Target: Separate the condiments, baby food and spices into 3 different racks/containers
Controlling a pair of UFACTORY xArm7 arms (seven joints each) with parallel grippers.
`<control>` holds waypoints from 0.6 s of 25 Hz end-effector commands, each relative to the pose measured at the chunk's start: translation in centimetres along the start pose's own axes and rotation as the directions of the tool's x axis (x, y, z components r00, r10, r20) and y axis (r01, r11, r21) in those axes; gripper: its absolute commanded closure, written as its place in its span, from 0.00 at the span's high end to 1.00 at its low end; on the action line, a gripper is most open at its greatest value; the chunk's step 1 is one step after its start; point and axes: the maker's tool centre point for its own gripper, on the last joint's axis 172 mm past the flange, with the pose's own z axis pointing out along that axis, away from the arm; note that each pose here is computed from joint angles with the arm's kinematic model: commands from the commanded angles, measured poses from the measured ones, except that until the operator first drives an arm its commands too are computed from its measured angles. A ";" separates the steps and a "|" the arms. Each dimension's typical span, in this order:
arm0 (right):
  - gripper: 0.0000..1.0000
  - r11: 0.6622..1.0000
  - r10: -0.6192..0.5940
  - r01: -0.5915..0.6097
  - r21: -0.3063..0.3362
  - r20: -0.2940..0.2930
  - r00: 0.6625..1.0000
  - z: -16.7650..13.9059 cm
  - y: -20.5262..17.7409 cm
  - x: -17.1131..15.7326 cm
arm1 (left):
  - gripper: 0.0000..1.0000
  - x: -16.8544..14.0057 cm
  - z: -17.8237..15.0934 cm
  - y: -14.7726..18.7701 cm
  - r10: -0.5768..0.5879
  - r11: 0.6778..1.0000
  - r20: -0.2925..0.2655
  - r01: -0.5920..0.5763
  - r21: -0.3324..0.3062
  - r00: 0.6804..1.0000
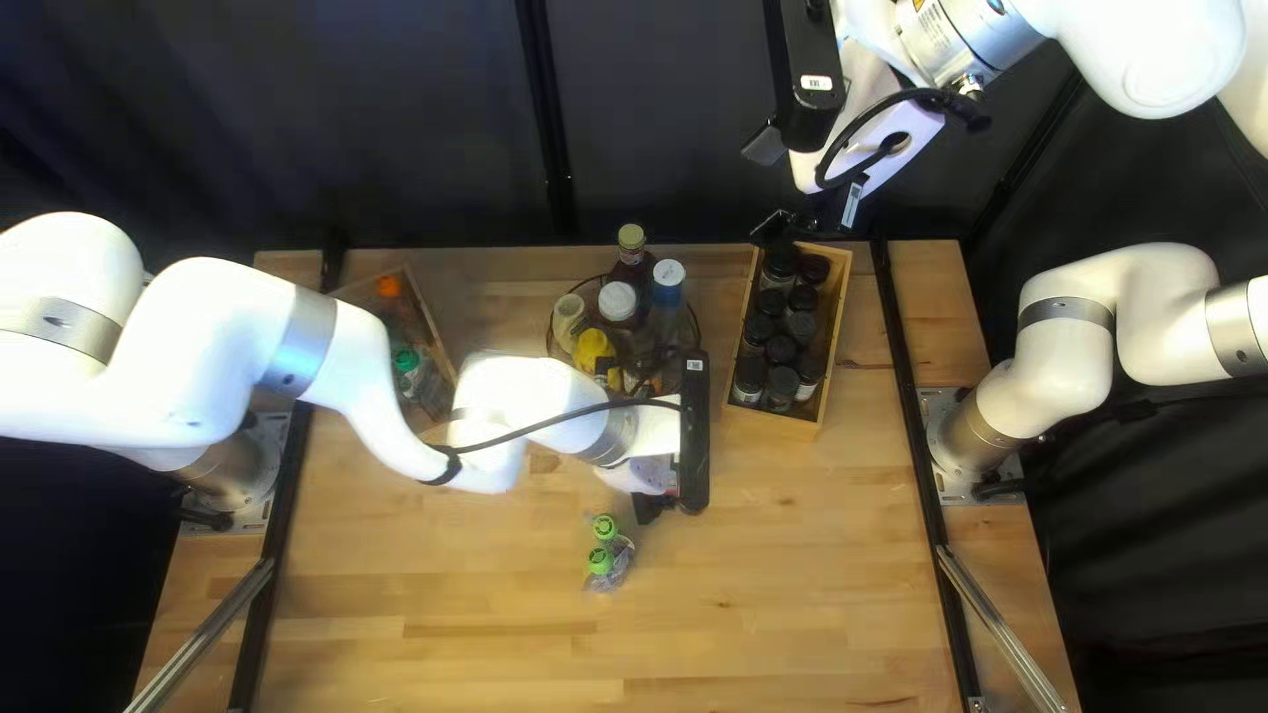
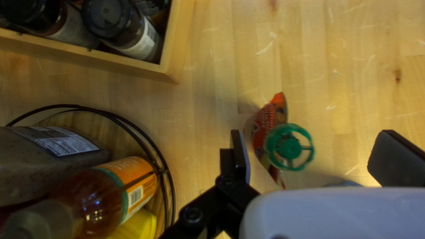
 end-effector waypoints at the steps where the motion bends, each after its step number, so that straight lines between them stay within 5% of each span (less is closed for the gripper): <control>1: 1.00 1.000 0.000 0.000 0.000 0.000 1.000 0.0 0.0 0.0 | 0.00 0.1 -0.9 0.0 0.002 1.000 -0.004 -0.002 0.006 1.000; 7: 1.00 1.000 0.000 0.000 0.000 0.000 1.000 0.0 0.0 0.0 | 0.00 -1.3 -5.2 -0.1 0.022 1.000 -0.002 -0.022 -0.019 1.000; 15: 1.00 1.000 0.000 0.000 0.000 0.000 1.000 0.0 0.0 0.0 | 0.00 -8.3 -12.9 -1.3 0.206 0.973 0.095 -0.194 -0.126 0.974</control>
